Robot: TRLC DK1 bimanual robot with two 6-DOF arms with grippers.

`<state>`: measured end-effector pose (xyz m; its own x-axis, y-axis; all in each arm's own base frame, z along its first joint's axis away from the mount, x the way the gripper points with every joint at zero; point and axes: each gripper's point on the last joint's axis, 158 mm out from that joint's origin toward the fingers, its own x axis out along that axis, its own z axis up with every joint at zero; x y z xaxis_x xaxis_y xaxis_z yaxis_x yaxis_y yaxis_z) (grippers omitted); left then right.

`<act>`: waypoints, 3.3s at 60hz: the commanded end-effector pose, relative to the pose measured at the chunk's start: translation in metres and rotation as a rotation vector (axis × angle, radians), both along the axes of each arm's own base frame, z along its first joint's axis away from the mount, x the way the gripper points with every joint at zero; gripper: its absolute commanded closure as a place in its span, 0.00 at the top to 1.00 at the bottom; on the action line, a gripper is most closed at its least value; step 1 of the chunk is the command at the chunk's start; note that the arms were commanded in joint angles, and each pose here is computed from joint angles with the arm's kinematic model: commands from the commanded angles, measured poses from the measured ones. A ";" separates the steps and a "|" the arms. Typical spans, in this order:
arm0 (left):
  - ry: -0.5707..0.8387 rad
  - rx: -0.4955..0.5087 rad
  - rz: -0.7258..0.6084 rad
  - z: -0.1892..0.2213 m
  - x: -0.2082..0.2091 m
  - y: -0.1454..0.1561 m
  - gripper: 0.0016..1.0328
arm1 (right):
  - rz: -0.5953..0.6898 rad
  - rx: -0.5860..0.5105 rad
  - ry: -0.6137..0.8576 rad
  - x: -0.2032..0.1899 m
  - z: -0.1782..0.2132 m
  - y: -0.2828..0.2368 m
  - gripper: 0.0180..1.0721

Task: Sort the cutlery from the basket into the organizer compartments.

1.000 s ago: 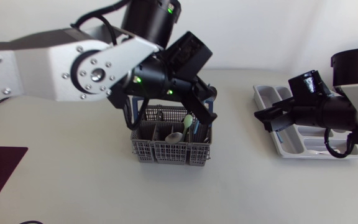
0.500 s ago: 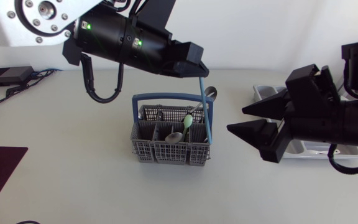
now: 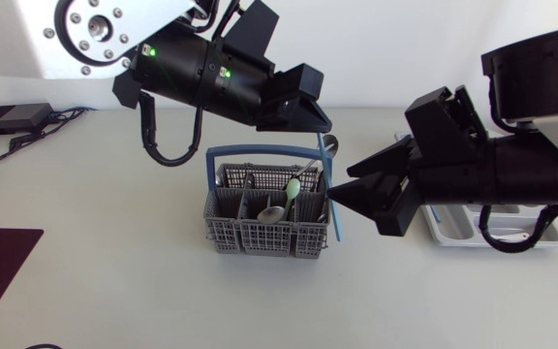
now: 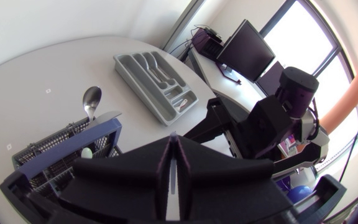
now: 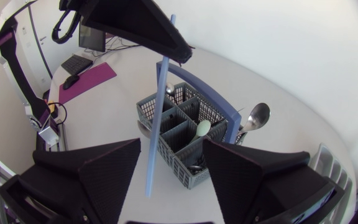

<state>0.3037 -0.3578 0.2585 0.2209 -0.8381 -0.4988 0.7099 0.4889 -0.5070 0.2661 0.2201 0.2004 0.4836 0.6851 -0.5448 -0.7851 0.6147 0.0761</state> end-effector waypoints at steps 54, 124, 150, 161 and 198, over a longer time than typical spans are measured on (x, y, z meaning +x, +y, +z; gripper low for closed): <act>0.016 -0.112 0.049 0.037 0.016 0.001 0.38 | 0.040 -0.026 0.081 -0.009 -0.036 0.015 0.05; -0.468 0.316 0.129 -0.017 0.025 0.117 0.58 | -0.682 -0.186 0.214 0.131 -0.131 -0.252 0.05; -0.579 0.533 -0.099 -0.095 -0.013 0.118 0.58 | -0.821 -0.263 0.348 0.174 -0.200 -0.300 0.06; -0.599 0.557 -0.145 -0.104 -0.016 0.116 0.58 | -0.837 -0.263 0.400 0.179 -0.225 -0.307 0.09; -0.506 0.464 -0.277 -0.123 -0.020 0.077 0.58 | -0.806 -0.235 0.318 0.163 -0.198 -0.299 0.68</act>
<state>0.2841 -0.2709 0.1340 0.3561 -0.6053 -0.7119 0.9162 0.3761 0.1385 0.4349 -0.0790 -0.0108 0.5429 0.0563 -0.8379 -0.0650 0.9976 0.0248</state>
